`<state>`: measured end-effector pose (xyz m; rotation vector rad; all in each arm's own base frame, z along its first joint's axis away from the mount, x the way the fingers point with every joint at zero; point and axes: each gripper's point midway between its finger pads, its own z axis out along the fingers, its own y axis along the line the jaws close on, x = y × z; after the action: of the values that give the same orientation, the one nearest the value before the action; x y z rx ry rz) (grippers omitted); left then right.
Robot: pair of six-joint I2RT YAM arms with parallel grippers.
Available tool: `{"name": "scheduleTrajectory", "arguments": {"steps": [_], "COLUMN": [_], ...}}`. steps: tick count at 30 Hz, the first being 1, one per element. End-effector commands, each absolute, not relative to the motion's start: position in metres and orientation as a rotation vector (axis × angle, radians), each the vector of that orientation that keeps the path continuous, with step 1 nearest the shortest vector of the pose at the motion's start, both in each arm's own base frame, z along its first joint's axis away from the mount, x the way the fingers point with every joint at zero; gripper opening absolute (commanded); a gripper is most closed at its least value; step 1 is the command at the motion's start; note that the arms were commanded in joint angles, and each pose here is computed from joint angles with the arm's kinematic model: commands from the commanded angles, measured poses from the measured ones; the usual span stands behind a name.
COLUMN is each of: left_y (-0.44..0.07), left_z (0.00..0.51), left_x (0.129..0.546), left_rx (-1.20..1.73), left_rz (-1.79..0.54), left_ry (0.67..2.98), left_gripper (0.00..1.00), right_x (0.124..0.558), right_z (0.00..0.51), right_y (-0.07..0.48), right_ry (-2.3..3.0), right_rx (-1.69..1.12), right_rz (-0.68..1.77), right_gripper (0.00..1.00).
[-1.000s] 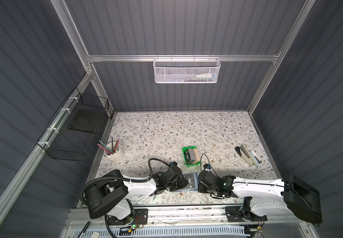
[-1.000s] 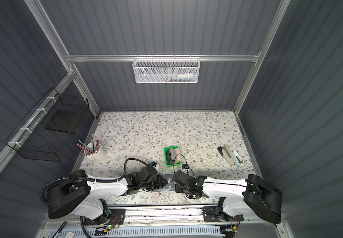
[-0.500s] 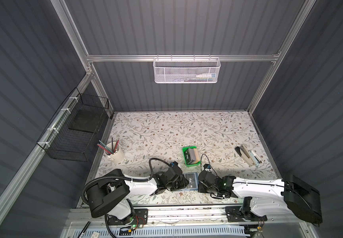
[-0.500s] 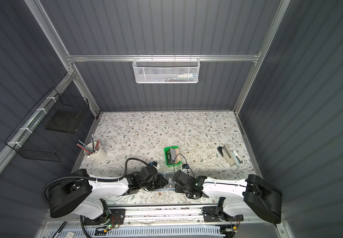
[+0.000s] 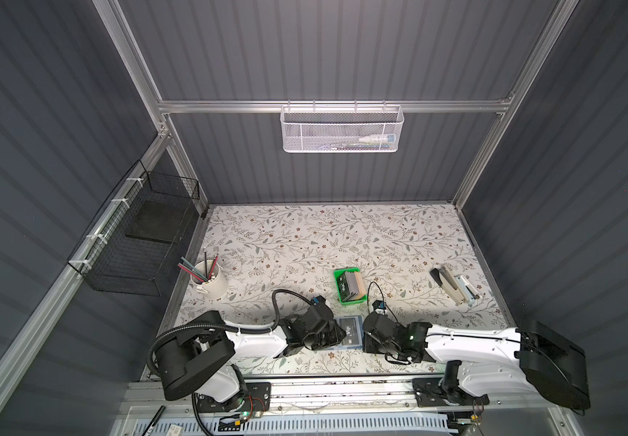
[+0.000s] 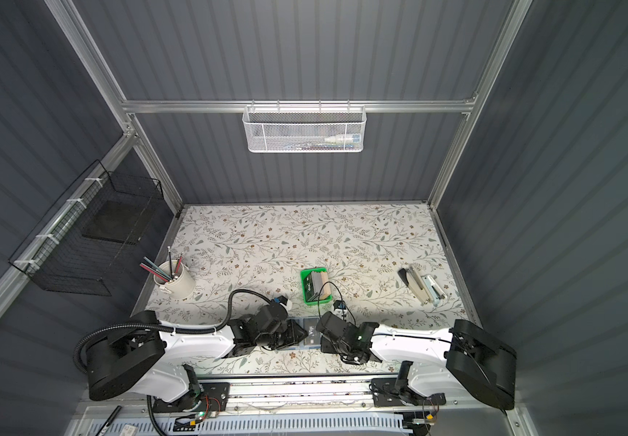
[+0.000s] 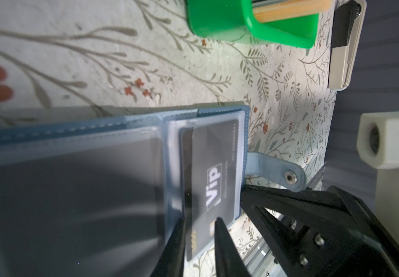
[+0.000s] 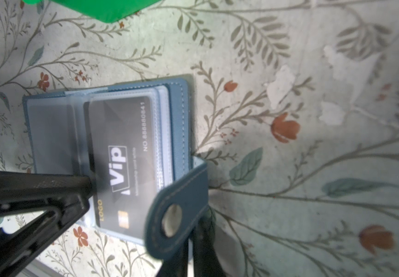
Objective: Put the credit cards into the card holder
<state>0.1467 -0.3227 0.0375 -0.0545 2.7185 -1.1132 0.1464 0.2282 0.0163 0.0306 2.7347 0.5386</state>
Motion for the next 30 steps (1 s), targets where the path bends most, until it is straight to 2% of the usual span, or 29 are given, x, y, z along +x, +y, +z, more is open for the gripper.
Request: {"name": "scheduleTrajectory", "arguments": {"steps": [1,14,21,30], "left_y": [-0.320,-0.290,-0.270,-0.250], "left_z": [0.045,0.054,0.062,0.061], "left_x": [0.145,0.147,0.158,0.152], "left_rx": [-0.029,-0.029,-0.073,-0.100], "left_rz": [-1.088,-1.044,-1.093,-1.069], "left_ry": [2.715,2.712,2.670,2.639], "left_gripper": [0.24,0.26,0.26,0.30], "right_x": [0.142,0.145,0.147,0.147], "right_z": [0.012,0.025,0.028,0.027], "right_y": [0.220,0.222,0.229,0.225], "right_ry": [2.759,2.734,2.725,2.716], "right_rx": [0.023,-0.015,-0.031,-0.003], "right_rz": [0.489,0.494,0.520,0.523], "right_gripper": [0.10,0.13,0.13,0.15]}}
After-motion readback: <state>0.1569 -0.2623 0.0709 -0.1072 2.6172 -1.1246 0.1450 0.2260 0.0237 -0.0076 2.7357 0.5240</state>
